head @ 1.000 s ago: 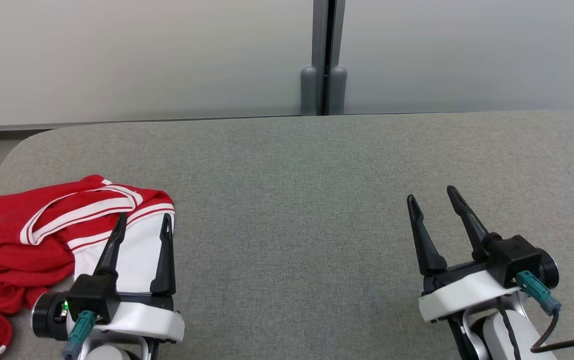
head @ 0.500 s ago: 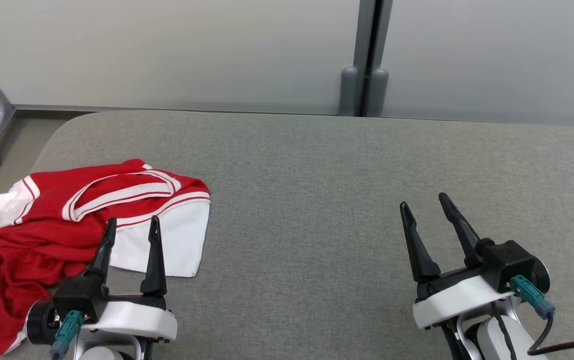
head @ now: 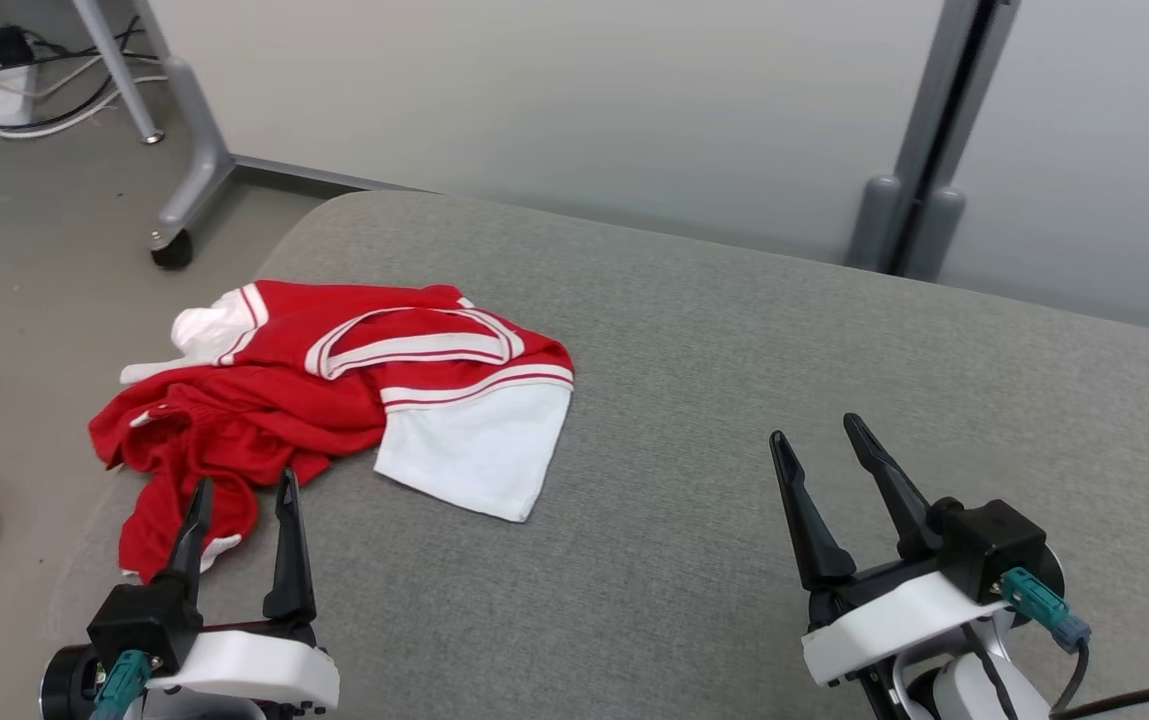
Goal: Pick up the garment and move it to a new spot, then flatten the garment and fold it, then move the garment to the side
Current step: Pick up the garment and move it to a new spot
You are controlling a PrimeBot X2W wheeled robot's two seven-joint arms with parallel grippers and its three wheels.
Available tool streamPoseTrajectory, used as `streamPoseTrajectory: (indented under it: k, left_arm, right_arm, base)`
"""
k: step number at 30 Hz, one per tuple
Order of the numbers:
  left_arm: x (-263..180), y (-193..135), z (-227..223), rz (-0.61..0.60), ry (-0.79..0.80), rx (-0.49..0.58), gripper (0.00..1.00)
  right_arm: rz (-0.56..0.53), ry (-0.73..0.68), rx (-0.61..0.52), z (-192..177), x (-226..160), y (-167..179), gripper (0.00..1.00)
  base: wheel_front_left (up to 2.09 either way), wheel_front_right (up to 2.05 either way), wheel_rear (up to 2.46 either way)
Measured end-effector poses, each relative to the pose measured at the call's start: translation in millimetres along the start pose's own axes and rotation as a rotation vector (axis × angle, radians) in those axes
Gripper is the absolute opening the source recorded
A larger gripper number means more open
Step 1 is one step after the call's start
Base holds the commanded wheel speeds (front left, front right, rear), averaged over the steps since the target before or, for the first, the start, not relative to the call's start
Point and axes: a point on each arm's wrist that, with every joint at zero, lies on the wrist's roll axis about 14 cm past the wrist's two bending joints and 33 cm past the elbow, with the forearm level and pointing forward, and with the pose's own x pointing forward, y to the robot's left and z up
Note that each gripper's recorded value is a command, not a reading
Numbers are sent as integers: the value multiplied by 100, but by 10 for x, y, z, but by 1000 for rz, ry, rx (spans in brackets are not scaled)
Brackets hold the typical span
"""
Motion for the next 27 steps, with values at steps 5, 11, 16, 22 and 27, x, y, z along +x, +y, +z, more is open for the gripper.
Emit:
streamPoseTrajectory:
  k: [5, 11, 16, 22, 27]
  left_arm:
    - [-177, 300, 28, 88, -6, 4, 100]
    - [-268, 408, 18, 118, -2, 6, 100]
    - [-250, 405, 3, 115, 3, 2, 100]
    - [7, 380, 14, 60, 62, 11, 100]
    - [346, 327, 46, 5, 138, 23, 100]
  right_arm:
    - [82, 14, 29, -66, 128, 268, 100]
    - [111, 22, 41, -96, 158, 369, 100]
    - [106, 16, 48, -79, 155, 353, 100]
    - [73, -27, 31, 45, 202, 200, 100]
    - [50, -46, 11, 104, 217, 45, 100]
  base:
    - [0, 0, 0]
    - [0, 0, 0]
    - [0, 0, 0]
    - [0, 0, 0]
    - [0, 0, 0]
